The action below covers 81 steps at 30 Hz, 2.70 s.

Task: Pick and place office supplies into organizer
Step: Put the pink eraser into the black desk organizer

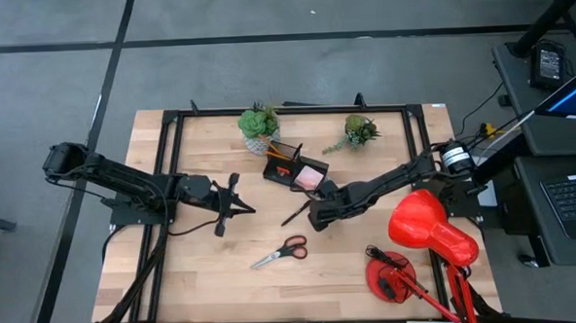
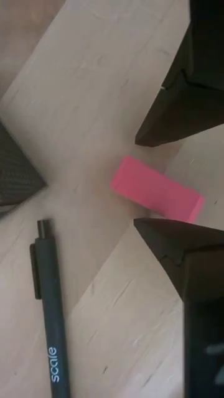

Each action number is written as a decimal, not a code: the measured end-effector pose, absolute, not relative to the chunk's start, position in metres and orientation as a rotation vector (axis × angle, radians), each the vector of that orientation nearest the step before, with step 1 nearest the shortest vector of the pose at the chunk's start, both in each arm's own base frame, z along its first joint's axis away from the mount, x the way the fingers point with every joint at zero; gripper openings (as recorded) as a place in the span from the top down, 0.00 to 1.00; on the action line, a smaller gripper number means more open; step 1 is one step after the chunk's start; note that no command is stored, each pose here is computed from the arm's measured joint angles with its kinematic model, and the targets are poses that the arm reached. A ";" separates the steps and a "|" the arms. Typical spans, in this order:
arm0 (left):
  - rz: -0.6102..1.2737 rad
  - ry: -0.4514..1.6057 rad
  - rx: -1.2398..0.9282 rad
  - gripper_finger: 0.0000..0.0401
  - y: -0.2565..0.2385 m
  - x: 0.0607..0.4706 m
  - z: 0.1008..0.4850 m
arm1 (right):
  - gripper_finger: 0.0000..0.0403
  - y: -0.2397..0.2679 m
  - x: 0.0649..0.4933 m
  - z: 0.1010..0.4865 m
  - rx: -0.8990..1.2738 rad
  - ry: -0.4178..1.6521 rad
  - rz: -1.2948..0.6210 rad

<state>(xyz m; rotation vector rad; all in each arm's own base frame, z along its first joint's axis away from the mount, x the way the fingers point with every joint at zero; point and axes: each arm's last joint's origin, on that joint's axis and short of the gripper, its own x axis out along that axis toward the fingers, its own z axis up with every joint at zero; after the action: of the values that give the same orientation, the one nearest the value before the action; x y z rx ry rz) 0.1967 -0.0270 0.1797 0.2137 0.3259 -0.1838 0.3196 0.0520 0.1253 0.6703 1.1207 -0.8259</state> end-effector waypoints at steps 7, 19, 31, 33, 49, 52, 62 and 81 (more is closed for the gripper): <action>-0.184 0.326 0.214 1.00 -0.027 0.197 0.180 | 0.49 0.052 0.317 0.123 0.650 1.167 -0.847; -0.184 0.326 0.214 0.99 -0.027 0.197 0.180 | 0.55 0.052 0.317 0.127 0.634 1.214 -0.837; -0.183 0.326 0.213 1.00 -0.027 0.197 0.180 | 0.75 0.052 0.319 0.127 0.494 1.258 -0.708; -0.184 0.326 0.213 1.00 -0.027 0.197 0.180 | 0.76 0.052 0.319 0.127 0.460 1.266 -0.677; -0.153 0.329 0.219 1.00 -0.026 0.197 0.180 | 0.77 0.053 0.320 0.127 0.404 1.278 -0.625; -0.154 0.329 0.219 0.99 -0.026 0.197 0.180 | 0.77 0.053 0.321 0.129 0.410 1.268 -0.620; -0.155 0.327 0.227 0.99 -0.026 0.197 0.180 | 0.77 0.058 0.335 0.149 0.386 1.234 -0.533; -0.158 0.328 0.246 1.00 -0.026 0.194 0.182 | 0.77 0.084 0.364 0.191 0.183 1.037 -0.341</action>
<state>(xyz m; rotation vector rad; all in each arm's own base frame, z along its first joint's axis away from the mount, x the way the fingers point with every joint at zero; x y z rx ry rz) 0.1938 -0.0257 0.1821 0.2458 0.3284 -0.1584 0.3643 0.0838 0.1909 0.1825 1.0372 -0.3405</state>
